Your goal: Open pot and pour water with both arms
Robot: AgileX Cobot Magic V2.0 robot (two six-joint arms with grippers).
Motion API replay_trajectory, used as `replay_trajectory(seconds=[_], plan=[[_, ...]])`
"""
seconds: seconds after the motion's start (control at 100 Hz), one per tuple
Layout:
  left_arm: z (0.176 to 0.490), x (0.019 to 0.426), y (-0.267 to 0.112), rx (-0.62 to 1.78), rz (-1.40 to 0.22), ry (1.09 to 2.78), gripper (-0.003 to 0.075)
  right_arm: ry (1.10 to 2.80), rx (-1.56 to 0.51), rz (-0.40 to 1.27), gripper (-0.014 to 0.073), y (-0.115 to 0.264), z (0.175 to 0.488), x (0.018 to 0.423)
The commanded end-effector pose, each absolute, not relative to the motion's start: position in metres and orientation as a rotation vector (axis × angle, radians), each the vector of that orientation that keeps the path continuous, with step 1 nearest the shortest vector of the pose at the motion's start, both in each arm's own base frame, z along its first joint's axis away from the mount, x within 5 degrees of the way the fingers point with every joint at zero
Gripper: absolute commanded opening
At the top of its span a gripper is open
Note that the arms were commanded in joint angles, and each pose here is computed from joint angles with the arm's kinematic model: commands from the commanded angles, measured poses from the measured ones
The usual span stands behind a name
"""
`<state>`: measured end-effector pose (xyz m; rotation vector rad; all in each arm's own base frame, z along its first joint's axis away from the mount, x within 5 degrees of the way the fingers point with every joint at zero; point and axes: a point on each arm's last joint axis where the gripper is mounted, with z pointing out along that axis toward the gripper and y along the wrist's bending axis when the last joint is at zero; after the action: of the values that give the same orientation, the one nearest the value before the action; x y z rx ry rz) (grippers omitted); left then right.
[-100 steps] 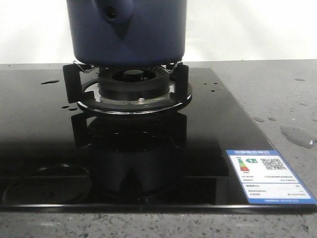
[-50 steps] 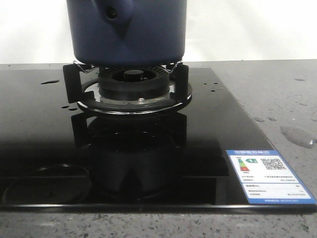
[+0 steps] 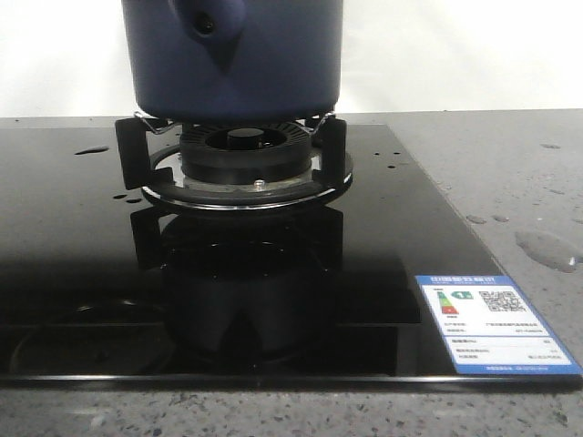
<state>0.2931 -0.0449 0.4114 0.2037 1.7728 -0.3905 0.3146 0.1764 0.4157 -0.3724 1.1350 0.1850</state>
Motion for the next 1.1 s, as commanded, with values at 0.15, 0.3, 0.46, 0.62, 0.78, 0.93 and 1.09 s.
replay_trajectory(seconds=[0.15, 0.3, 0.46, 0.62, 0.78, 0.93, 1.09], plan=[[0.442, 0.279, -0.050, 0.199, -0.503, 1.661, 0.0399, 1.300, -0.377, 0.203, -0.0046, 0.139, 0.465, 0.301], [0.452, 0.272, -0.059, 0.281, -0.617, 1.629, 0.0399, 1.567, -0.434, 0.177, -0.0045, 0.105, 0.471, 0.300], [0.461, 0.266, -0.069, 0.360, -0.710, 1.574, 0.0399, 1.946, -0.338, 0.222, -0.0046, 0.063, 0.457, 0.297], [0.462, 0.260, -0.086, 0.444, -0.749, 1.541, 0.0399, 2.272, -0.193, 0.213, -0.0046, 0.020, 0.429, 0.289], [0.462, 0.253, -0.110, 0.562, -0.750, 1.500, 0.0399, 2.449, -0.080, 0.175, -0.0046, -0.011, 0.399, 0.284], [0.463, 0.248, -0.122, 0.582, -0.755, 1.483, 0.0399, 2.551, 0.018, 0.172, -0.0046, -0.028, 0.362, 0.281], [0.463, 0.247, -0.125, 0.588, -0.760, 1.481, 0.0399, 2.584, 0.054, 0.171, -0.0046, -0.031, 0.338, 0.280]])
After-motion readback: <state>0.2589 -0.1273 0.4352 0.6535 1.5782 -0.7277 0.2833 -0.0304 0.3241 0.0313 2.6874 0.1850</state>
